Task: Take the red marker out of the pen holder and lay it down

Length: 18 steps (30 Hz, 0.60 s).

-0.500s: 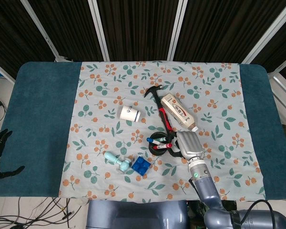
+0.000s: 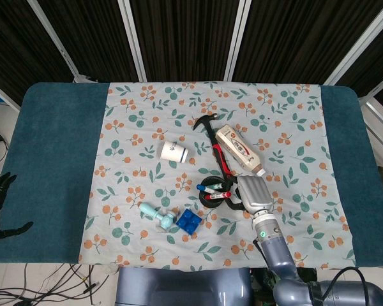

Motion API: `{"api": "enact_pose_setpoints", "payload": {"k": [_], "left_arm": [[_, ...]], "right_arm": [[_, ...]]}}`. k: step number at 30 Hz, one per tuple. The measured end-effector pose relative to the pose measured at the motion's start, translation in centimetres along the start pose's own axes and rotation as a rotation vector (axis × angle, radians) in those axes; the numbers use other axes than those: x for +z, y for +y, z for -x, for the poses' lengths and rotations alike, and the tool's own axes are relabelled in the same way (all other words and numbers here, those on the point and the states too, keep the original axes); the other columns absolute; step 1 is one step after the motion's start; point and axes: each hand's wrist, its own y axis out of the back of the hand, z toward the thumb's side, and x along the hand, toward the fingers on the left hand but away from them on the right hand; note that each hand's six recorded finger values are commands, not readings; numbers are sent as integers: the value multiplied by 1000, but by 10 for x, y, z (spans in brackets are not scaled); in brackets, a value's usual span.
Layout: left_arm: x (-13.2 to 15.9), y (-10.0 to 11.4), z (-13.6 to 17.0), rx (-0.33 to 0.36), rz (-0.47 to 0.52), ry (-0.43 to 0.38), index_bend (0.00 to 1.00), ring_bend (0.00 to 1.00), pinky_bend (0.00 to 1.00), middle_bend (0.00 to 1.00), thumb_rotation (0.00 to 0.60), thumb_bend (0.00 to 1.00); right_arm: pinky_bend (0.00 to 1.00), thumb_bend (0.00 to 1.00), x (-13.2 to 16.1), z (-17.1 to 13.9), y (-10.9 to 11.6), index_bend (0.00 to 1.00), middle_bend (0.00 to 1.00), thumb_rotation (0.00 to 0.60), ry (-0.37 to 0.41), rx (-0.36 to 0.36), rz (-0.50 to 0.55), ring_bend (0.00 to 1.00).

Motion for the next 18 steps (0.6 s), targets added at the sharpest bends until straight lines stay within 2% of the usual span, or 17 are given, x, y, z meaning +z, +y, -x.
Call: {"api": "enact_pose_setpoints", "payload": {"k": [18], "left_arm": [[1, 0, 0, 4, -2, -3, 0, 0, 0, 0, 600, 0]], "right_arm": [[1000, 457, -1, -2, 5, 669, 1000, 600, 4, -9, 1, 1000]]}}
